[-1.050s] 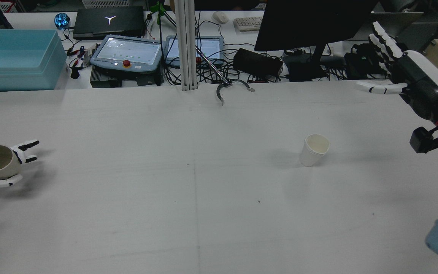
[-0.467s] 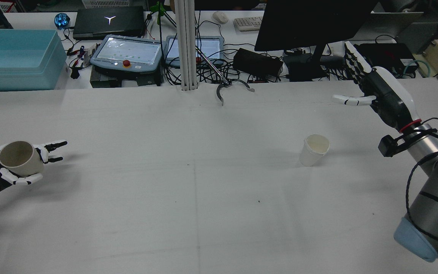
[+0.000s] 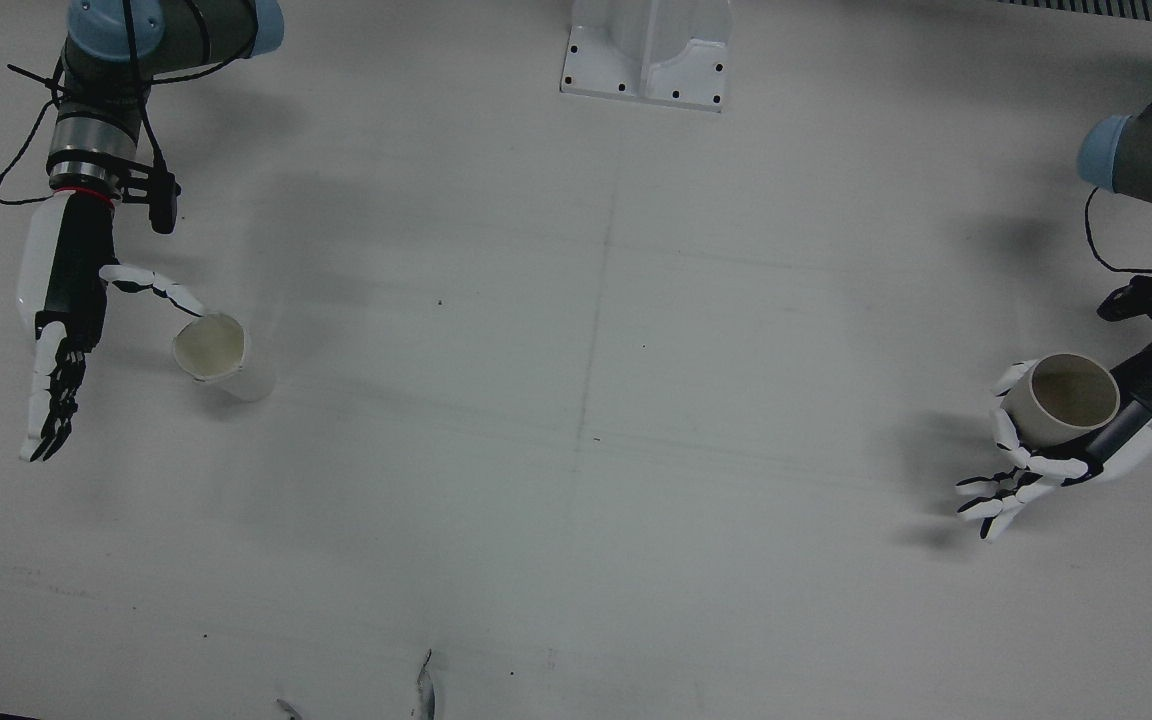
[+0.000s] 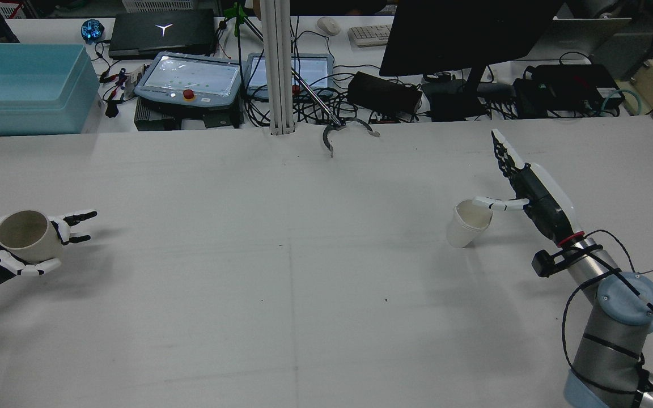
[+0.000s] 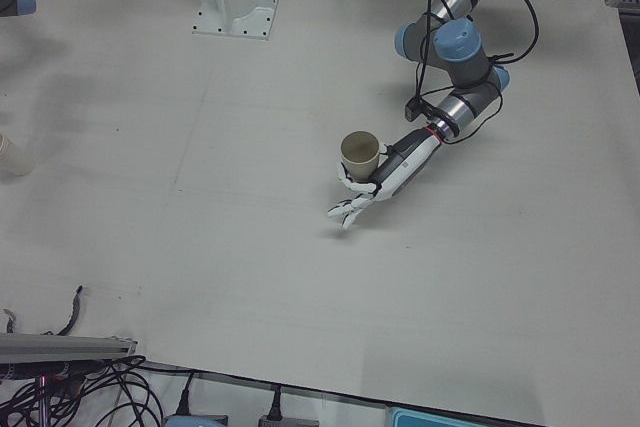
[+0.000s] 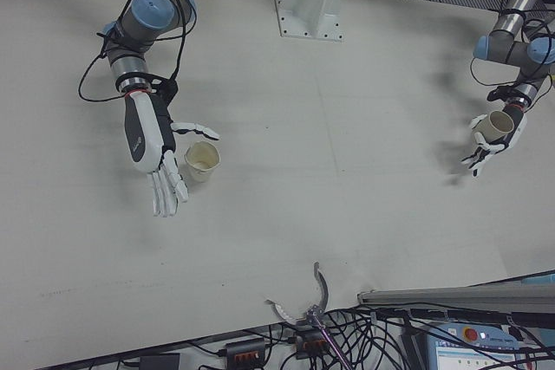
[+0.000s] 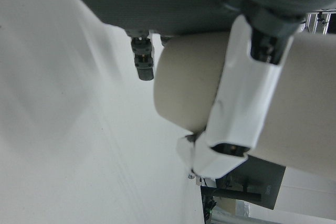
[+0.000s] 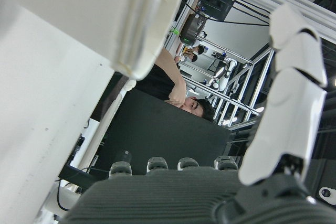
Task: Pour water
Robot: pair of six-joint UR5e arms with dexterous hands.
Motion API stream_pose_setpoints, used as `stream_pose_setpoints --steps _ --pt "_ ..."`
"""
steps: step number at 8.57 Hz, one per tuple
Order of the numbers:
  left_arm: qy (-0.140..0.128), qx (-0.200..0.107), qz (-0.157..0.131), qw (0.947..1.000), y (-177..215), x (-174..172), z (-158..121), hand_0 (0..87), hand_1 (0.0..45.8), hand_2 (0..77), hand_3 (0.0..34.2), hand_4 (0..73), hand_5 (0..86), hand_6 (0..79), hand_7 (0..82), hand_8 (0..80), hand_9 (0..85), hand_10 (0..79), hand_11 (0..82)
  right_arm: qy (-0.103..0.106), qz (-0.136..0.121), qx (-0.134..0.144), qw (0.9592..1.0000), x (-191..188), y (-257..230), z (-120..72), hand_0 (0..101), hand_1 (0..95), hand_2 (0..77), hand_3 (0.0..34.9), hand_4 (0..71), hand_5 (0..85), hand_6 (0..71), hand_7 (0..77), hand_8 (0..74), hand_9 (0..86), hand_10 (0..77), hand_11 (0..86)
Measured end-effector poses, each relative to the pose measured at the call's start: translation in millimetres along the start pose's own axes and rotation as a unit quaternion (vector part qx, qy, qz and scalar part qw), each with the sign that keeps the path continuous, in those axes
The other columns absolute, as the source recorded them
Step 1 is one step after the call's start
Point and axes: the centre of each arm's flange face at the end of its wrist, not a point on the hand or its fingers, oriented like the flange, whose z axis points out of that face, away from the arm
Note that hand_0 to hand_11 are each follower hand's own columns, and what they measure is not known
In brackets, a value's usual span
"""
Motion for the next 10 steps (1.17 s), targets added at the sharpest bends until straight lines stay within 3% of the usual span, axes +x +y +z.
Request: stream_pose_setpoints --steps 2,3,5,6,10 --pt "0.000 0.004 0.000 1.0000 -3 0 -3 80.5 25.6 44.2 0.0 57.3 37.6 14.7 10.9 2.7 0.5 10.9 19.1 0.022 0.005 -0.003 0.9997 26 -8 -19.9 50 21.3 17.5 10.7 0.0 6.5 1.1 0.5 1.1 1.1 0.0 0.5" --pt "0.001 0.004 0.000 1.0000 -3 1 -4 80.5 25.6 44.2 0.0 57.3 37.6 14.7 10.9 2.7 0.5 10.9 19.1 0.029 0.007 -0.005 0.9996 32 -10 -26.1 47 16.4 14.7 9.3 0.0 3.8 0.5 0.5 0.5 1.1 0.0 0.5" --pt "0.001 0.009 0.001 1.0000 -7 1 -12 80.5 25.6 44.2 0.0 57.3 37.6 14.7 10.9 2.7 0.5 10.4 19.1 0.044 0.005 -0.005 0.9990 47 -14 -35.8 47 17.5 16.9 9.7 0.0 3.8 0.5 0.5 0.5 1.1 0.0 0.5" --pt "0.001 0.012 0.001 0.9999 -11 0 -17 80.6 25.6 44.2 0.0 57.3 37.6 12.0 10.9 1.1 0.5 10.4 19.1 0.051 0.003 -0.005 0.9987 54 -15 -39.4 47 16.9 17.5 9.8 0.0 3.8 0.5 0.5 0.5 1.1 0.0 0.5" --pt "0.000 0.018 0.001 0.9998 -20 -1 -25 80.2 25.6 44.2 0.0 57.3 38.2 13.6 10.4 2.2 0.5 10.4 19.1 0.064 -0.002 -0.004 0.9979 75 -16 -39.1 47 16.9 19.1 9.8 0.0 3.8 0.5 0.5 0.5 1.1 0.0 0.5"
